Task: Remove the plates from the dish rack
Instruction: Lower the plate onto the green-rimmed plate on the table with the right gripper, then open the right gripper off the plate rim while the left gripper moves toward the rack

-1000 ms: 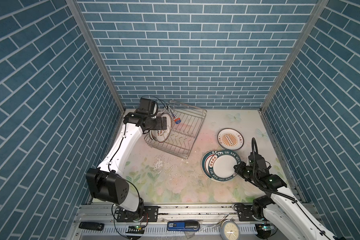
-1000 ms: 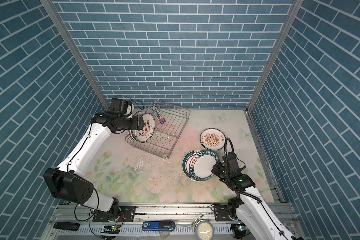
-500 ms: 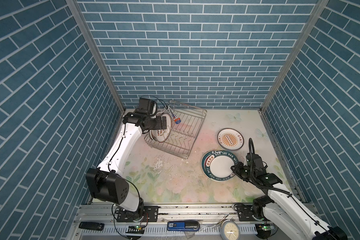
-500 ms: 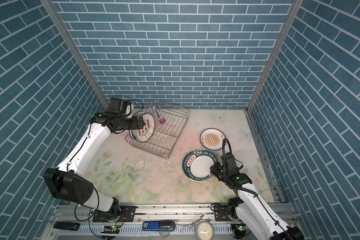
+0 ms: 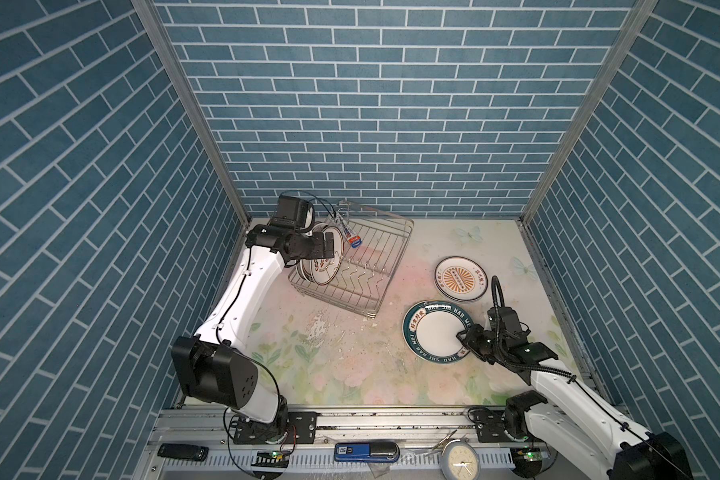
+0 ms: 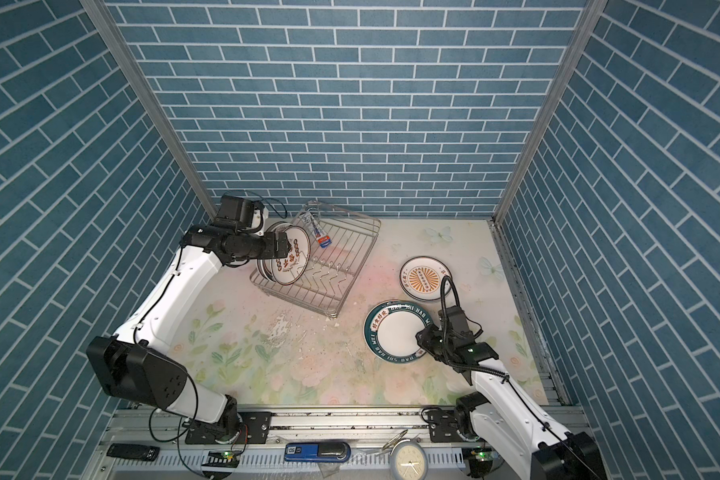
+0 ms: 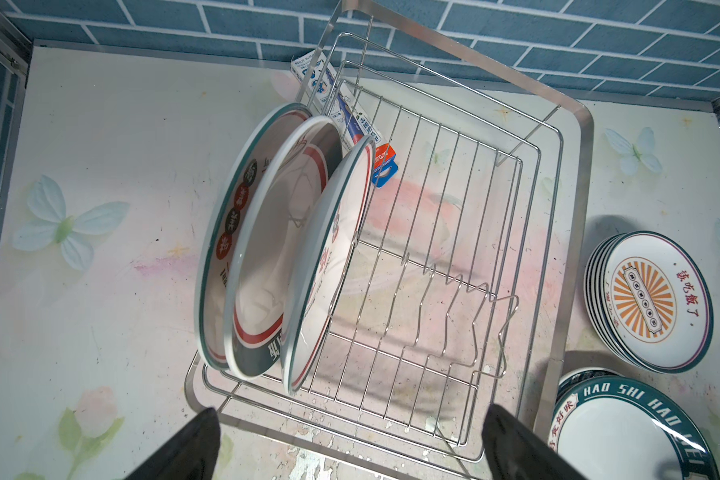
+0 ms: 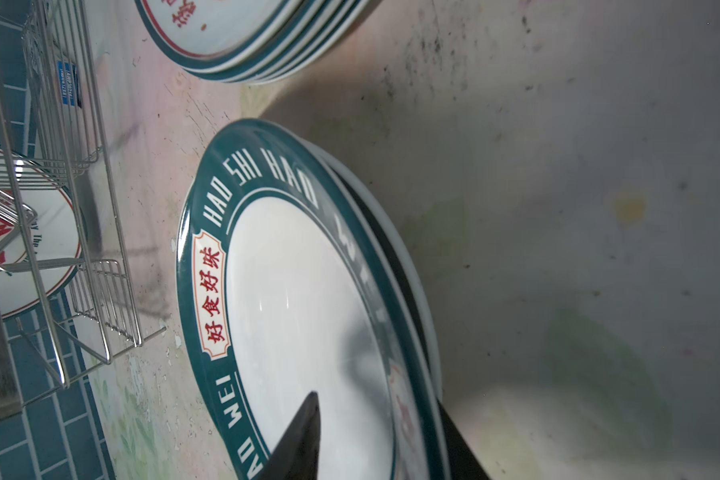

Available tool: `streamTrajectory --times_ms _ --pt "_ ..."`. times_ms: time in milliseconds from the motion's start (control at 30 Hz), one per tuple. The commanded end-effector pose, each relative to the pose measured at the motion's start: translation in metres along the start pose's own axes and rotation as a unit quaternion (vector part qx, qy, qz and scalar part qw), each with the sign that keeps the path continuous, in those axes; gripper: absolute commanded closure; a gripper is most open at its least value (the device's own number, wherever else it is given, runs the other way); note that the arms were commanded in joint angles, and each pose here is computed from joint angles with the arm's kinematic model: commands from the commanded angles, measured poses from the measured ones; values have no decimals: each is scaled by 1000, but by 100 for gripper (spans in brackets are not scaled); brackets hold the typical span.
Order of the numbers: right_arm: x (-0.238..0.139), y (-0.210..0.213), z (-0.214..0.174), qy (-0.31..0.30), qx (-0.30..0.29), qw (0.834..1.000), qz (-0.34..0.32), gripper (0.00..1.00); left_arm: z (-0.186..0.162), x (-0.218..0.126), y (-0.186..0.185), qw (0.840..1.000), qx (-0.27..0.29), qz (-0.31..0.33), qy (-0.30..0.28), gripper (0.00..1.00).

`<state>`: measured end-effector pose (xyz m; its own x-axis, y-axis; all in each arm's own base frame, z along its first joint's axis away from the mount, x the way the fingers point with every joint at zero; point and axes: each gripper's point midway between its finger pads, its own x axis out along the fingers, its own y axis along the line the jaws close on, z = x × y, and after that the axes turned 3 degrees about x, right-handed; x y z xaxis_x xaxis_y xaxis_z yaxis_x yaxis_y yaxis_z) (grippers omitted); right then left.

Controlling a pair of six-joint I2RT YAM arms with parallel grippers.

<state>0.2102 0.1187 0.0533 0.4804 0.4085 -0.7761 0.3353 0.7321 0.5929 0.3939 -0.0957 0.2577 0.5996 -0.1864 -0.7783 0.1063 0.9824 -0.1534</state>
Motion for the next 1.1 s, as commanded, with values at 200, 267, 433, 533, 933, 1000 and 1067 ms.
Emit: streamTrajectory --times_ms 200,267,433,533,933,1000,1067 --pt "-8 4 7 12 -48 998 -35 49 1 -6 0 1000 1 -3 -4 1" --pt "-9 4 7 16 -55 997 -41 48 1 -5 0 1000 1 -4 -3 1" --pt "-12 6 8 20 -69 996 -48 48 1 -6 -1 1000 2 -7 -3 1" --pt "-16 8 9 23 -80 995 -54 47 1 -6 -1 1000 3 -7 -3 1" --pt "-12 10 6 54 -107 990 -73 45 0 -5 -3 1000 4 -13 -1 1" --pt "-12 9 6 58 -112 989 -80 45 0 -5 -4 1000 4 -14 -1 1" --pt "-11 8 5 61 -116 988 -85 44 1 -7 -4 1000 6 -15 -3 1"
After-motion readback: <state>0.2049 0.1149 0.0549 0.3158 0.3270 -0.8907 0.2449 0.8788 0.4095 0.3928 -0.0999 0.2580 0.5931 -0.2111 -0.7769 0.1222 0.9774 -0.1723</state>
